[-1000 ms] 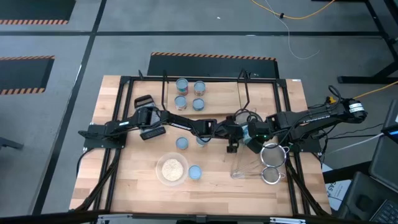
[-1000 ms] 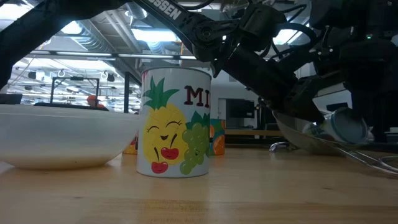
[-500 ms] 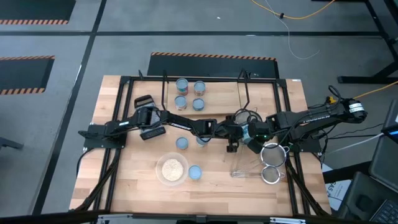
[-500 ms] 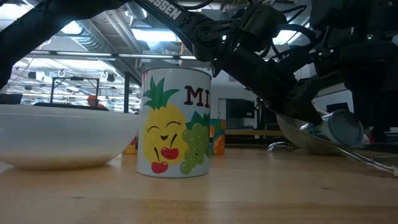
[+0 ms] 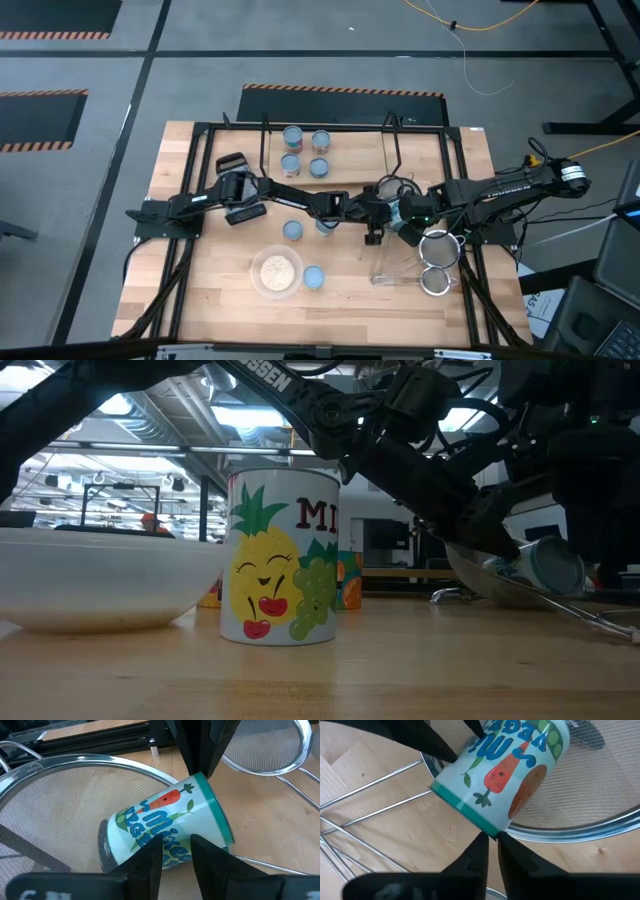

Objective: Pick and place cans onto a shelf
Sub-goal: Put the white mixed vegetables can on the shelf

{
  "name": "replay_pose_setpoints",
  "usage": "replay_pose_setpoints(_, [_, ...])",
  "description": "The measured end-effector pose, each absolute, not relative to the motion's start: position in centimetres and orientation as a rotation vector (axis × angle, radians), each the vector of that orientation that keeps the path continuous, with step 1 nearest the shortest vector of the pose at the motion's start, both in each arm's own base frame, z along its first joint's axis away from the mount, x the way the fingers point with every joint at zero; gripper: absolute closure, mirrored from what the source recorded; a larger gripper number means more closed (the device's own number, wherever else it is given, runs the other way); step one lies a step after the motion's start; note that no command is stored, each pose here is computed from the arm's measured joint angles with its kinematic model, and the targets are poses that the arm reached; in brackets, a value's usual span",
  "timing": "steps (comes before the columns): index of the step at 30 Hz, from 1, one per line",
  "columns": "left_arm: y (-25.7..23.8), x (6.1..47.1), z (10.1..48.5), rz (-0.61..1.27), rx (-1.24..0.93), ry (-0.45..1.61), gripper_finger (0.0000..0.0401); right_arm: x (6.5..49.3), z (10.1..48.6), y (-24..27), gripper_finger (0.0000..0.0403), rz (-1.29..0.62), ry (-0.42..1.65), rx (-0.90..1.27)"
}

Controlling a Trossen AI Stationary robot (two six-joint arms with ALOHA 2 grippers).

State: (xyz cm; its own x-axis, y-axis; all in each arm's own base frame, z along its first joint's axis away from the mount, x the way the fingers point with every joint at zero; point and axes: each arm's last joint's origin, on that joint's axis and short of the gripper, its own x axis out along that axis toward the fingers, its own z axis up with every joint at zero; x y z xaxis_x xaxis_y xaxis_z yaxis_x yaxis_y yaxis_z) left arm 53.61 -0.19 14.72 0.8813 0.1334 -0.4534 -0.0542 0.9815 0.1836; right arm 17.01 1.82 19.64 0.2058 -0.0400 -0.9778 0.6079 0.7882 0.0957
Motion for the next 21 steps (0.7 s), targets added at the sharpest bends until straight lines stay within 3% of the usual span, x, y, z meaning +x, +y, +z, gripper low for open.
replay_pose_setpoints(21, [-0.26, 53.65, 14.79, 0.1, 0.142, 0.476, 0.0303, 16.87, 19.65, 1.78, 0.0357, -0.526, 1.3, 0.57])
